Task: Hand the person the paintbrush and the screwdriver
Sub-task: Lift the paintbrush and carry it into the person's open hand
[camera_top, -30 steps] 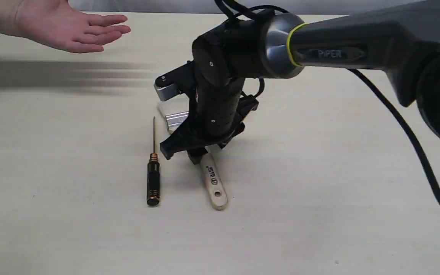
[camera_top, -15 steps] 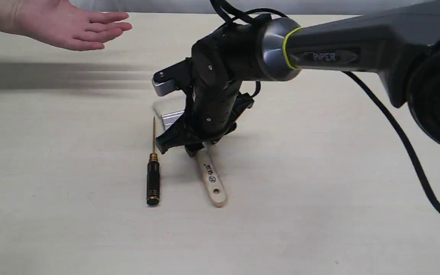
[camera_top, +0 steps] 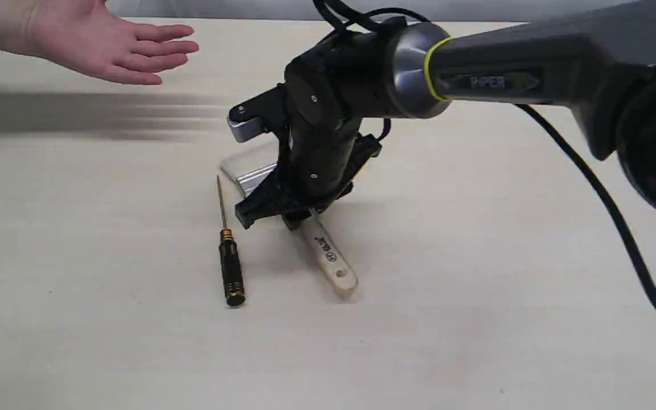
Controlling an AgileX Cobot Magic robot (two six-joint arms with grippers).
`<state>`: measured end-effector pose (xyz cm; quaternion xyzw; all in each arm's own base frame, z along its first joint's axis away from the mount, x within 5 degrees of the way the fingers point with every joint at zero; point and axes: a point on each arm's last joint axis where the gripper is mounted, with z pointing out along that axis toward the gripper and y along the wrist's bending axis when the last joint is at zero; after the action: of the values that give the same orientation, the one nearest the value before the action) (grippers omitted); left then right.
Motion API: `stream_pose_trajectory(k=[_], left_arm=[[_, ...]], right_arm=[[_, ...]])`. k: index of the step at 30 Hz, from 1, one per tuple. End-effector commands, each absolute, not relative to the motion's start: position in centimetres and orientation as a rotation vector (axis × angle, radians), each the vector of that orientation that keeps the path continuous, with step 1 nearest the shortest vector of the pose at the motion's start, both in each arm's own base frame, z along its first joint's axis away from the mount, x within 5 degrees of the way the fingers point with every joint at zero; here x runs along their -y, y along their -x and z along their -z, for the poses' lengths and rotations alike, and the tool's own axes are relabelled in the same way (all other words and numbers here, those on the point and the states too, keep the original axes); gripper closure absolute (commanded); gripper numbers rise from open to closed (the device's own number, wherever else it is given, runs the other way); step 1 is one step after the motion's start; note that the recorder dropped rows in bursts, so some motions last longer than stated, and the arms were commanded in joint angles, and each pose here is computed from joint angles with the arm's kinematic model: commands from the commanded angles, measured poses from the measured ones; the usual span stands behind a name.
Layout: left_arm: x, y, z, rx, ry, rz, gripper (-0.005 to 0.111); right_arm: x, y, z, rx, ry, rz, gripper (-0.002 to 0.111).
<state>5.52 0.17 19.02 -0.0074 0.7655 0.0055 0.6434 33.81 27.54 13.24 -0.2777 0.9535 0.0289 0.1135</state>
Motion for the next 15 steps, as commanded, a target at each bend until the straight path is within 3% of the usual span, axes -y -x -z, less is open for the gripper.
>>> stream_pose_trajectory(k=[1,9,15], left_arm=[[-0.1,-5.5,-19.1,-1.733,0.017,-0.003,0.107],[-0.1,-5.5,-19.1,-1.733,0.017,-0.003,0.107],[-0.1,-5.5,-19.1,-1.732,0.012,-0.009,0.107]], right_arm=[[-27.8,-33.0,-18.2,-2.684,0.818,-0.137,0.104],[-29.3,-30.0,-28.7,-2.285,0.838,-0.347,0.104],[-31.4,-30.7,-30.6,-2.102,0.88,-0.448,0.104]])
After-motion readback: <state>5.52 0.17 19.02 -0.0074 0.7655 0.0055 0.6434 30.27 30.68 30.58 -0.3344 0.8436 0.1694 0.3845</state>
